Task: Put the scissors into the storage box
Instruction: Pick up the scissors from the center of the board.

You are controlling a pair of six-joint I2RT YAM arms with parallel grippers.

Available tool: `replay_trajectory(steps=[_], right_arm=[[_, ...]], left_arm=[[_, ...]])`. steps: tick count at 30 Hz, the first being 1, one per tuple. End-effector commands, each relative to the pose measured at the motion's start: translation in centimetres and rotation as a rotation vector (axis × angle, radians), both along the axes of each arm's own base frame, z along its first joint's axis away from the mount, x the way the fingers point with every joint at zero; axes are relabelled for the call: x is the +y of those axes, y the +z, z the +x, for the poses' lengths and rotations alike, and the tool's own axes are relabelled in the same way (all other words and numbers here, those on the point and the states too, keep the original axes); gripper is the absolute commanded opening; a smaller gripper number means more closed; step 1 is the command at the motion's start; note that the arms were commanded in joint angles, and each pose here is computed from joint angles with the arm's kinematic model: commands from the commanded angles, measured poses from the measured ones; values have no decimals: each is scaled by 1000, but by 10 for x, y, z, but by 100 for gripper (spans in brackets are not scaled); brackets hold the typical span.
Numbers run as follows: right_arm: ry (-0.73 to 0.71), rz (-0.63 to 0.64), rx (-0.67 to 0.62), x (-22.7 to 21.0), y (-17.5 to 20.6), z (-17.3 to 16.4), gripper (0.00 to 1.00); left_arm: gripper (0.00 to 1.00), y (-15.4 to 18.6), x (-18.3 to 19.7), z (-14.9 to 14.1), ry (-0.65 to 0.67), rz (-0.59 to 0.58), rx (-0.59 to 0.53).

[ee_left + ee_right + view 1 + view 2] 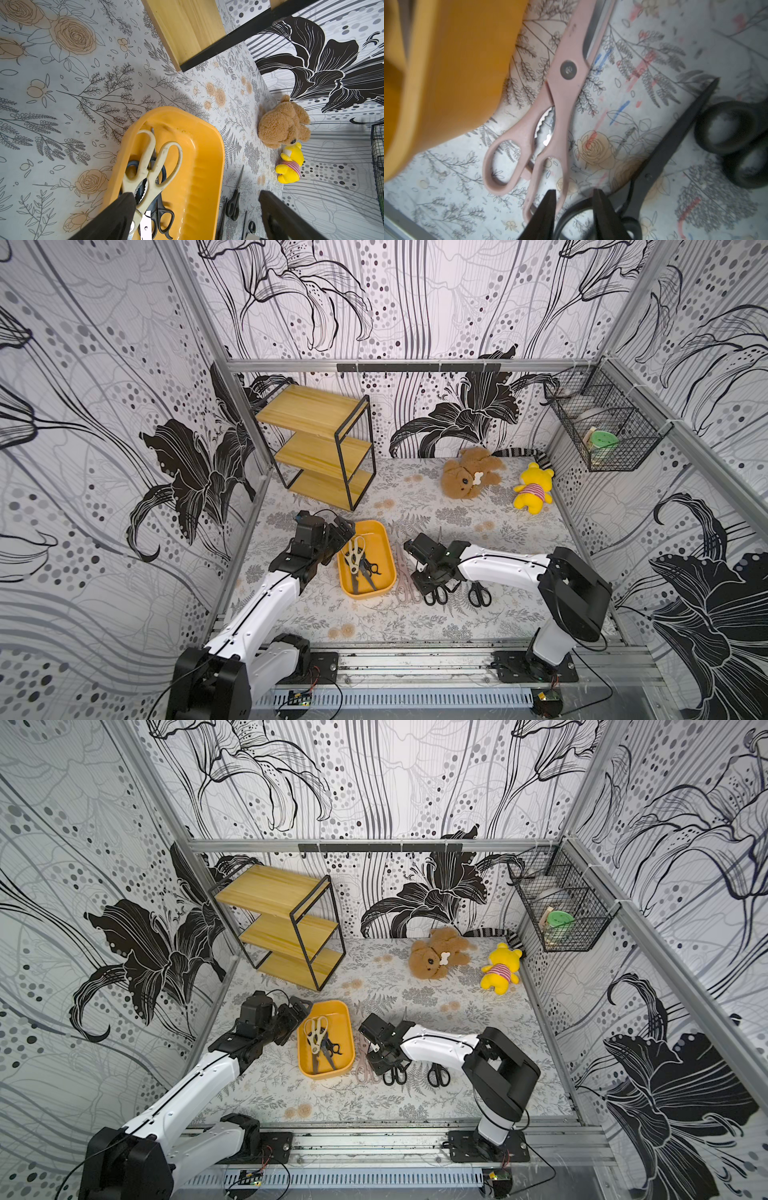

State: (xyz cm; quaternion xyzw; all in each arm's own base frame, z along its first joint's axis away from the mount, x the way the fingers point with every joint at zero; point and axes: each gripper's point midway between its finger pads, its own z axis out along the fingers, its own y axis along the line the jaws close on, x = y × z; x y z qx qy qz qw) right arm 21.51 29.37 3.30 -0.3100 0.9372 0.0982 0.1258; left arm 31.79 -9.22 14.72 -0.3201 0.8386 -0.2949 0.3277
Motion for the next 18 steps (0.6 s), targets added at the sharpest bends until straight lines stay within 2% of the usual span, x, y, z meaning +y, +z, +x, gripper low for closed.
replay_trajectory(steps=[1, 8, 18], right_arm=[[41, -16, 7, 5, -1, 0, 34], [45, -33, 18, 8, -9, -1, 32], [43, -131, 18, 0, -25, -2, 27]], left_arm=[[98, 1, 4, -2, 16, 15, -21], [98, 2, 6, -2, 25, 19, -24], [98, 0, 8, -5, 31, 29, -20]])
